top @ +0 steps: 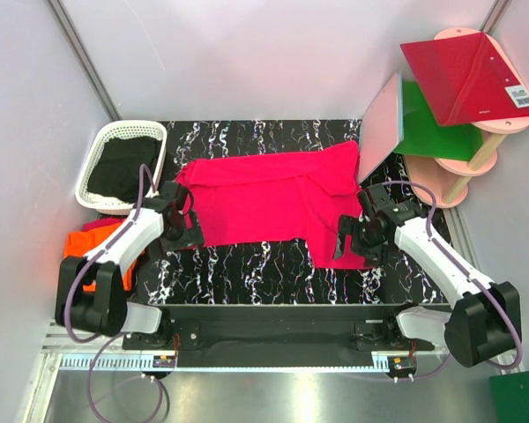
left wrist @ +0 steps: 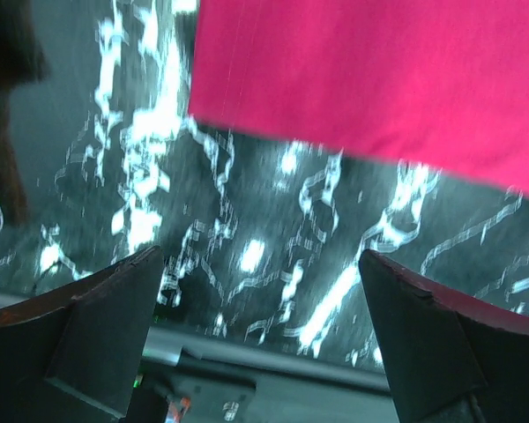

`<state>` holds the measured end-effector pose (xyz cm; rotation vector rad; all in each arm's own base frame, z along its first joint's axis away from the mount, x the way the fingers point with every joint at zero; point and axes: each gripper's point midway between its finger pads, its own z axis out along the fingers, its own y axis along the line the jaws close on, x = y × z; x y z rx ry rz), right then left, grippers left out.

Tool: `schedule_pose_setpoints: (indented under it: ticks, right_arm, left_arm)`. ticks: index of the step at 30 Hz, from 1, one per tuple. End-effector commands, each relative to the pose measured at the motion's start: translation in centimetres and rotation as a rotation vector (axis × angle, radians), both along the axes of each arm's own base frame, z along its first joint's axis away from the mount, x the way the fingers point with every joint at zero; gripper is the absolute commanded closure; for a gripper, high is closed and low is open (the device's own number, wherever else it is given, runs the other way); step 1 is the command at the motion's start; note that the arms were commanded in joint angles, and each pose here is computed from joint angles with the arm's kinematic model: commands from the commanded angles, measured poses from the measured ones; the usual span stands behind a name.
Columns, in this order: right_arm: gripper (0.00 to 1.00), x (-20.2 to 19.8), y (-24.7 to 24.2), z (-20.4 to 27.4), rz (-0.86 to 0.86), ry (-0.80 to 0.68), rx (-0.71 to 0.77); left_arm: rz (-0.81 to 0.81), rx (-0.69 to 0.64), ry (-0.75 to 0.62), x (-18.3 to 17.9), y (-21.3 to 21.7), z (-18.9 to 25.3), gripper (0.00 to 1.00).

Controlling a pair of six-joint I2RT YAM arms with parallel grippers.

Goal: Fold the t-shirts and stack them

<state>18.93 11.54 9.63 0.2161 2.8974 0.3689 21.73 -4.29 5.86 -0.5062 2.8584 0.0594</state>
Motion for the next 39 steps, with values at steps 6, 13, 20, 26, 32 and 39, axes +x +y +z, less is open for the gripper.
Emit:
schedule_pose_setpoints:
  ticks: [6,13,20,26,32,39]
  right_arm:
    - [0.11,0.0,1.0,-0.6,-0.134,0.046,0.009]
    - [0.06,1.1,1.2,-1.7,-0.053,0.063,-0.087]
    - [0.05,1.5,4.2,-3.6,0.064,0.071,-0.174]
    - [0.16,1.2,6.0,-6.8,0.163,0.138,-0.289]
    - [0.76,1.1,6.0,-9.2,0.182,0.203,-0.373]
    - [1.00,2.2,5.4,-7.5,0.176,0.139,-0.441]
  left_arm:
    - [0.074,0.095,-0.009,3.9,1.1,-2.9,0.01]
    - [0.098,0.118,-0.019,4.9,2.0,-3.7,0.01]
    - [0.115,0.130,0.001,6.2,2.7,-5.0,0.11]
    - [0.114,0.124,0.023,6.8,2.5,-5.7,0.69]
    - [0.111,0.129,0.046,6.8,2.5,-5.8,1.00]
    - [0.097,0.136,0.012,6.2,2.9,-4.0,1.00]
